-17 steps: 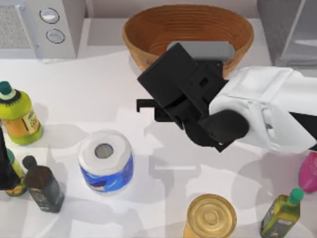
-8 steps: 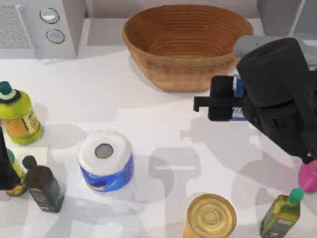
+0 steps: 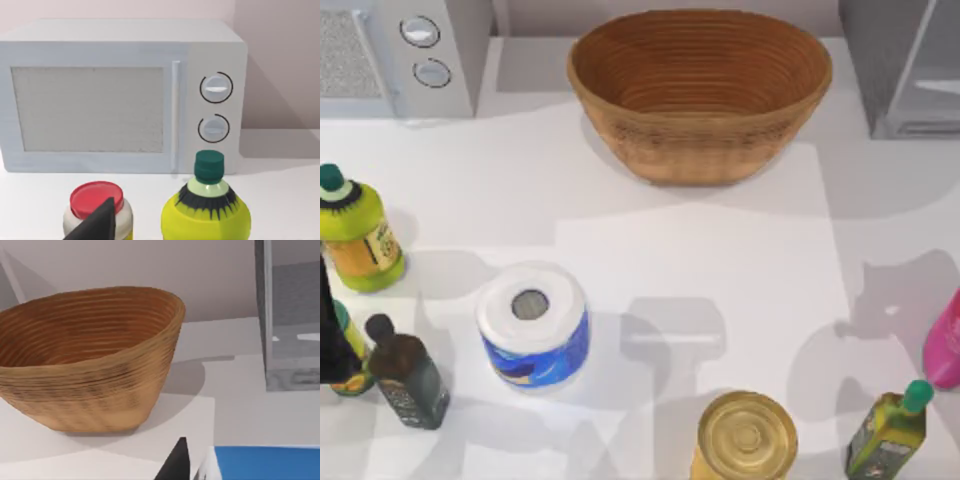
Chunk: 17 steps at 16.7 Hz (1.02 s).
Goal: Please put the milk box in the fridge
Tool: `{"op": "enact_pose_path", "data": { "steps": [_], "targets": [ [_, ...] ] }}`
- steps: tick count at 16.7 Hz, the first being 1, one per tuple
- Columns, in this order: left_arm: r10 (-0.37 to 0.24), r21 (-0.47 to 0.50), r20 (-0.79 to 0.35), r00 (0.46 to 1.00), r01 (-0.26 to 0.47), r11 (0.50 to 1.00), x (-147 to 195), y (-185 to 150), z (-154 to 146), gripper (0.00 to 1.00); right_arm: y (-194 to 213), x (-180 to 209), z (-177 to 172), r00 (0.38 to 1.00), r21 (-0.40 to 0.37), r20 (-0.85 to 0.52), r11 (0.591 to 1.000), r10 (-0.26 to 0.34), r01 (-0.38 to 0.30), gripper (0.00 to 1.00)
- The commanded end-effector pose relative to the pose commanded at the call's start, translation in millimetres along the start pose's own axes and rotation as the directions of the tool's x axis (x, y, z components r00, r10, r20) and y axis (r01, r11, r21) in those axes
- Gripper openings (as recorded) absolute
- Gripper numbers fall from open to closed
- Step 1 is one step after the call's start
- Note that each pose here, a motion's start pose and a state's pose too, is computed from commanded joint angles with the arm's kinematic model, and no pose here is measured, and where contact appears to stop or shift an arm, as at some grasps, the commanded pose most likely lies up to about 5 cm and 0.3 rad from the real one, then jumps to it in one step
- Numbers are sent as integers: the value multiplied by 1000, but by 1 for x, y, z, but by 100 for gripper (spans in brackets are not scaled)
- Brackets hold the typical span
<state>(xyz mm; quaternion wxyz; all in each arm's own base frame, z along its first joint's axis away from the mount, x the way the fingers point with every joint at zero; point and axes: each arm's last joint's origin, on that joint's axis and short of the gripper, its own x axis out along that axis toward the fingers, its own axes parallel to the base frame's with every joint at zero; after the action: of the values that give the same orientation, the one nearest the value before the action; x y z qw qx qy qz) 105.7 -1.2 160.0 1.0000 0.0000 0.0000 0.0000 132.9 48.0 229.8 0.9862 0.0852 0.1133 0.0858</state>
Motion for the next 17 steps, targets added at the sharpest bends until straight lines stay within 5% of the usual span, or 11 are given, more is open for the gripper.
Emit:
{"op": "enact_pose_path", "data": {
  "steps": [9,17],
  "targets": [
    [0,0,0,1000,0,1000,0,0,0,100,-55,-20,-65,963,-146,229,974,-140,176,0],
    [0,0,0,1000,0,1000,0,0,0,100,-56,-21,-64,960,-147,237,971,-149,187,0]
  ]
}}
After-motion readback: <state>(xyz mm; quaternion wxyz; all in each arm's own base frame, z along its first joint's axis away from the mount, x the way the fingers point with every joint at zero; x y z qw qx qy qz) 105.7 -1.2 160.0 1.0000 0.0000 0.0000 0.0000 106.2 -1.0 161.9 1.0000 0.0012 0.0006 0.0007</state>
